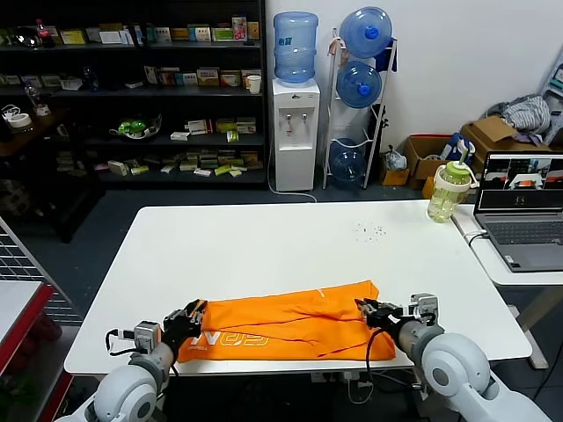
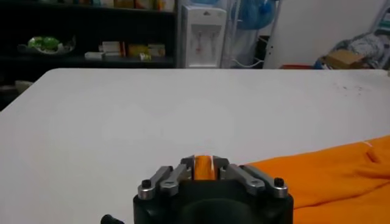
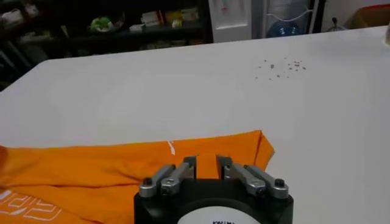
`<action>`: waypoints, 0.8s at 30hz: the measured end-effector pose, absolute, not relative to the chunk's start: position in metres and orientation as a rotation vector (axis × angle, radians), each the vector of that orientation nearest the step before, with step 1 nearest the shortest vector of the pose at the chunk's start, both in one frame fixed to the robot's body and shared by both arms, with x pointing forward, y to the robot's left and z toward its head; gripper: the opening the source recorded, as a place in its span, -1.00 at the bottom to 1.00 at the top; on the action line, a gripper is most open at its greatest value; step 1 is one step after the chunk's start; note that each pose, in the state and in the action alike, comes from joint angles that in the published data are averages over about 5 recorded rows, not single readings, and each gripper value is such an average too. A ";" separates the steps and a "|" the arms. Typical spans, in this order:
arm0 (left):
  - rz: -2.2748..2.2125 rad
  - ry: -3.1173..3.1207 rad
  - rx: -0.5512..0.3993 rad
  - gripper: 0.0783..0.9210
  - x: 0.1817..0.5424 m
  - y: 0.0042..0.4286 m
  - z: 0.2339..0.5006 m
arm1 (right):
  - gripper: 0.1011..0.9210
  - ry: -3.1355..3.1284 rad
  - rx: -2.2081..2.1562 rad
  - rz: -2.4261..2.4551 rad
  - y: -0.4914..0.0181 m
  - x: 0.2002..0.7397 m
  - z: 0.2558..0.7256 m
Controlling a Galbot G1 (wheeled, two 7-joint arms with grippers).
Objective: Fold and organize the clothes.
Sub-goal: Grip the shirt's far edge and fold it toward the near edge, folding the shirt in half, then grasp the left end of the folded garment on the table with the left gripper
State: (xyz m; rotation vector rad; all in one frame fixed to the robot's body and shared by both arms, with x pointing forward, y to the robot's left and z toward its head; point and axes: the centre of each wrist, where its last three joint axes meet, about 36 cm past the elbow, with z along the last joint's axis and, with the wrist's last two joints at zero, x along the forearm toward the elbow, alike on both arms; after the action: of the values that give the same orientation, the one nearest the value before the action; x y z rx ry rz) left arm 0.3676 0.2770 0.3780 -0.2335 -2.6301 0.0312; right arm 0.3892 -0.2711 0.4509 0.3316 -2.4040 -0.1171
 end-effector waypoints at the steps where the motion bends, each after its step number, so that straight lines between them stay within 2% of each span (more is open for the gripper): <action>1: 0.028 -2.628 -0.230 -0.30 0.367 0.277 0.377 | -0.24 -2.405 0.333 -0.117 -0.272 0.388 0.451; 12: 0.030 -2.603 -0.178 0.47 0.357 0.279 0.361 | 0.55 -2.424 0.328 -0.130 -0.279 0.376 0.455; 17: 0.045 -2.586 -0.153 0.73 0.349 0.277 0.349 | 0.75 -2.429 0.320 -0.142 -0.281 0.372 0.456; 21: 0.054 -2.582 -0.139 0.72 0.345 0.275 0.342 | 0.76 -2.433 0.315 -0.148 -0.281 0.370 0.456; 24: 0.058 -2.580 -0.135 0.56 0.342 0.274 0.339 | 0.76 -2.434 0.308 -0.151 -0.283 0.368 0.456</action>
State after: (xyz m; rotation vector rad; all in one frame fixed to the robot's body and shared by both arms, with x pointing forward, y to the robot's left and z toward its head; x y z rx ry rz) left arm 0.3424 0.2741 0.3386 -0.1355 -2.5801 0.0582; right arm 0.3683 -0.2826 0.4563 0.3085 -2.4339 -0.1509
